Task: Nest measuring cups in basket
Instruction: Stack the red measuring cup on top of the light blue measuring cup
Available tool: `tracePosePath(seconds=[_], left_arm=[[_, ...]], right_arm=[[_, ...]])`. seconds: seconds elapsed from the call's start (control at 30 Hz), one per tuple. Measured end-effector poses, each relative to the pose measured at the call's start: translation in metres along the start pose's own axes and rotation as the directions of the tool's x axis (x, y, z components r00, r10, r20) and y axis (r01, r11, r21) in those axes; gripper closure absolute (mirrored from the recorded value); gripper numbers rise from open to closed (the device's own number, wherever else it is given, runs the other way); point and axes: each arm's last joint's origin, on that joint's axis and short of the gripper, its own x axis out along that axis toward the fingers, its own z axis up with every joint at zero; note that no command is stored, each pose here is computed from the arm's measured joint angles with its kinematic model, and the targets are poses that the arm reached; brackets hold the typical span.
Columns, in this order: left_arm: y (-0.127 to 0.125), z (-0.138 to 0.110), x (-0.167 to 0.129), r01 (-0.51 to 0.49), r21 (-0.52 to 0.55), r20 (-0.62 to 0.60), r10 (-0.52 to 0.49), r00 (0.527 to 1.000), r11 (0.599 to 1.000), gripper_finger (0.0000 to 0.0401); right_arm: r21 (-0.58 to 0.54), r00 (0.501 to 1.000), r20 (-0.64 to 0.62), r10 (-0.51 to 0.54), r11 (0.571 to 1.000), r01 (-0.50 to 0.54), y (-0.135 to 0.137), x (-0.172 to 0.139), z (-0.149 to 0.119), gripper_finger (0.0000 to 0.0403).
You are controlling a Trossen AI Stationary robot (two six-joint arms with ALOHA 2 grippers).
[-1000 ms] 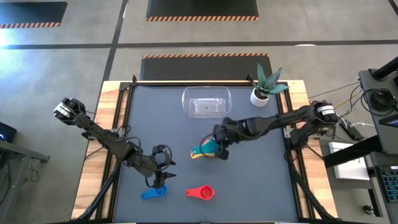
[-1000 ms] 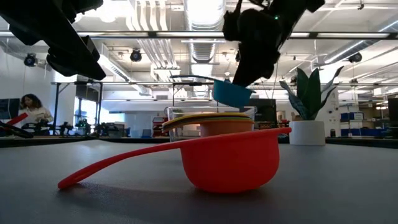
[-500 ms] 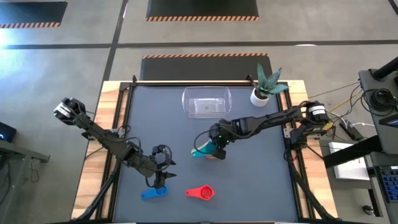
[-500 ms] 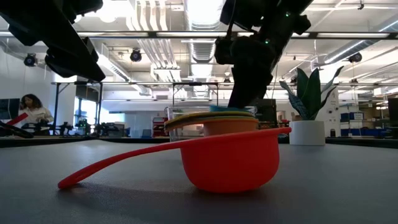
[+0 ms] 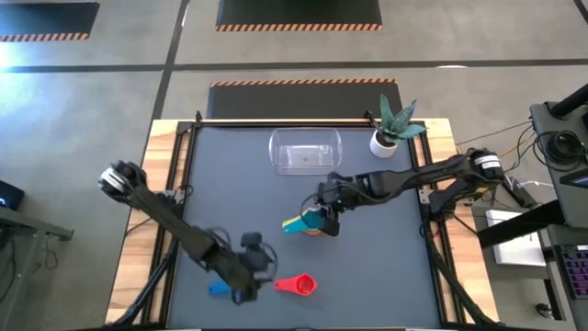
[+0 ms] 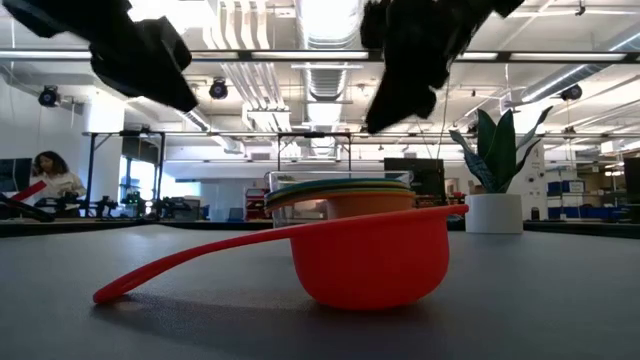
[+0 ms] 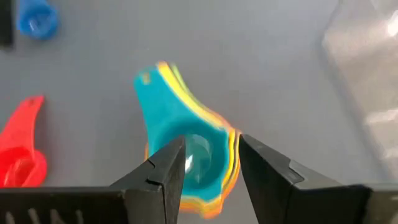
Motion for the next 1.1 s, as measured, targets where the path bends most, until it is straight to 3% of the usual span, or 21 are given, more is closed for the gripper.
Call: tracePosePath(seconds=[0.17,0.37,0.53,0.77,0.97,1.1], left_arm=[[-0.032,0.009,0.03,-0.039,0.102,-0.118,0.051,0.992,0.994,0.0168],[-0.048,0.014,0.061,-0.115,0.15,-0.191,0.143,0.971,0.982,0.0164],[-0.051,0.015,0.077,-0.137,0.164,-0.216,0.171,0.961,0.977,0.0143],[-0.04,0.01,0.084,-0.168,0.138,-0.228,0.197,0.954,0.976,0.011],[-0.035,0.003,0.09,-0.156,0.12,-0.22,0.18,0.959,0.98,0.0105],[-0.035,0.001,0.092,-0.136,0.102,-0.212,0.155,0.965,0.985,0.0105]], right_arm=[[-0.113,0.984,0.144,-0.101,0.987,0.118,0.019,-0.016,0.002,0.0267],[-0.139,0.978,0.193,-0.079,0.984,0.107,0.029,-0.032,0.002,0.0278],[-0.145,0.975,0.21,-0.067,0.985,0.098,0.033,-0.041,0.001,0.028],[-0.153,0.945,0.3,-0.13,0.971,0.182,0.05,-0.058,-0.006,0.0288],[-0.186,0.918,0.385,-0.091,0.967,0.174,0.074,-0.06,-0.023,0.0299],[-0.184,0.907,0.404,-0.12,0.96,0.209,0.082,-0.054,-0.037,0.0306]])
